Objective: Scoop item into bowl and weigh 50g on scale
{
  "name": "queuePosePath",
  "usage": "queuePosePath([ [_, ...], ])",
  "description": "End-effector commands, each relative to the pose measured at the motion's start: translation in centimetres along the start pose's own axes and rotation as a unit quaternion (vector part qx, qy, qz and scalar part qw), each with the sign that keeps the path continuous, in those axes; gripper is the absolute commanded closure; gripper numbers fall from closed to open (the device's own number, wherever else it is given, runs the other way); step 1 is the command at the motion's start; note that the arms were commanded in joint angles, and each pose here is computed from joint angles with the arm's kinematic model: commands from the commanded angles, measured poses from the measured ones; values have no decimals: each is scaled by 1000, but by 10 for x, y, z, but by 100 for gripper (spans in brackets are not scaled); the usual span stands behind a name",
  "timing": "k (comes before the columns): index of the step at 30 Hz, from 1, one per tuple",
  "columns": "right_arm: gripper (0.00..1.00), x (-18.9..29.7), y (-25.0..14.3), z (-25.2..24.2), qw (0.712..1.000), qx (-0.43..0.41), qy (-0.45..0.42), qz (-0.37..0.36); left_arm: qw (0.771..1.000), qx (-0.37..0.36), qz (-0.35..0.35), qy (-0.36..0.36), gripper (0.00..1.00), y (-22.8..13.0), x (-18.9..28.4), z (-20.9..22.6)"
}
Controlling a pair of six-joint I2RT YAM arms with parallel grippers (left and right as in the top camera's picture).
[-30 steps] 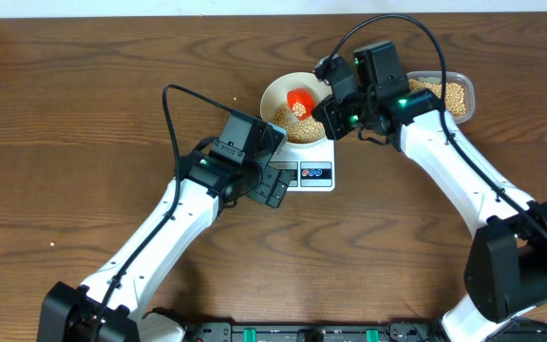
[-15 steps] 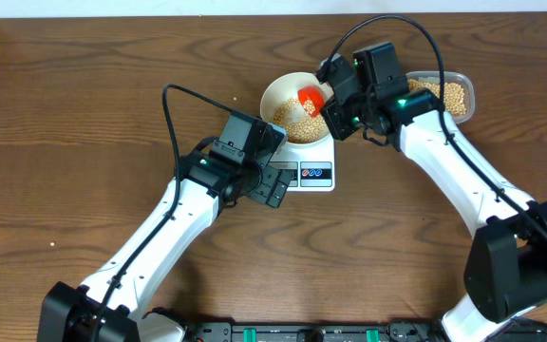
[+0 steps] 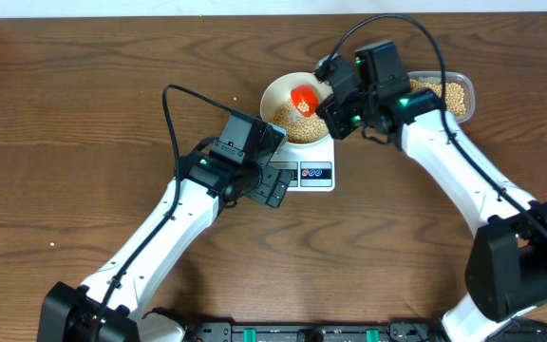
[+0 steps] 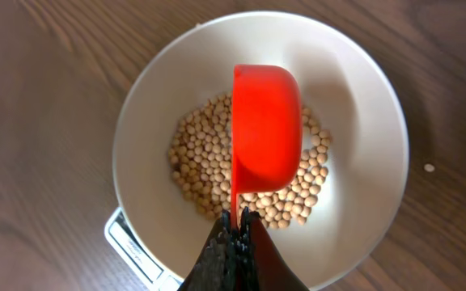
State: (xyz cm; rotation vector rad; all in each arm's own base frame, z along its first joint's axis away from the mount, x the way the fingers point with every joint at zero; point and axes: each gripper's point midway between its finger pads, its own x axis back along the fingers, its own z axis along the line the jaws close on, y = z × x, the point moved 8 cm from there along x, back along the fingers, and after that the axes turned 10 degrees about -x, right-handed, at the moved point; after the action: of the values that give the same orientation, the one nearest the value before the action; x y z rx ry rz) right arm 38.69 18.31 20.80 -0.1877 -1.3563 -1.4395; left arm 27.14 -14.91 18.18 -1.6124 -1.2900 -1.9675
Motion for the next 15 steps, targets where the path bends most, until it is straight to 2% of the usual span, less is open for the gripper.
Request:
queuePosePath([
  [1, 99, 20, 9, 0, 997, -37, 63, -25, 1000, -1, 8, 4, 7, -2, -4, 2],
  [6, 99, 32, 13, -13, 990, -74, 112, -39, 1000, -1, 8, 4, 7, -2, -4, 2],
  [15, 99, 54, 17, -32, 976, -91, 185, -65, 1000, -1, 8, 4, 7, -2, -4, 2],
])
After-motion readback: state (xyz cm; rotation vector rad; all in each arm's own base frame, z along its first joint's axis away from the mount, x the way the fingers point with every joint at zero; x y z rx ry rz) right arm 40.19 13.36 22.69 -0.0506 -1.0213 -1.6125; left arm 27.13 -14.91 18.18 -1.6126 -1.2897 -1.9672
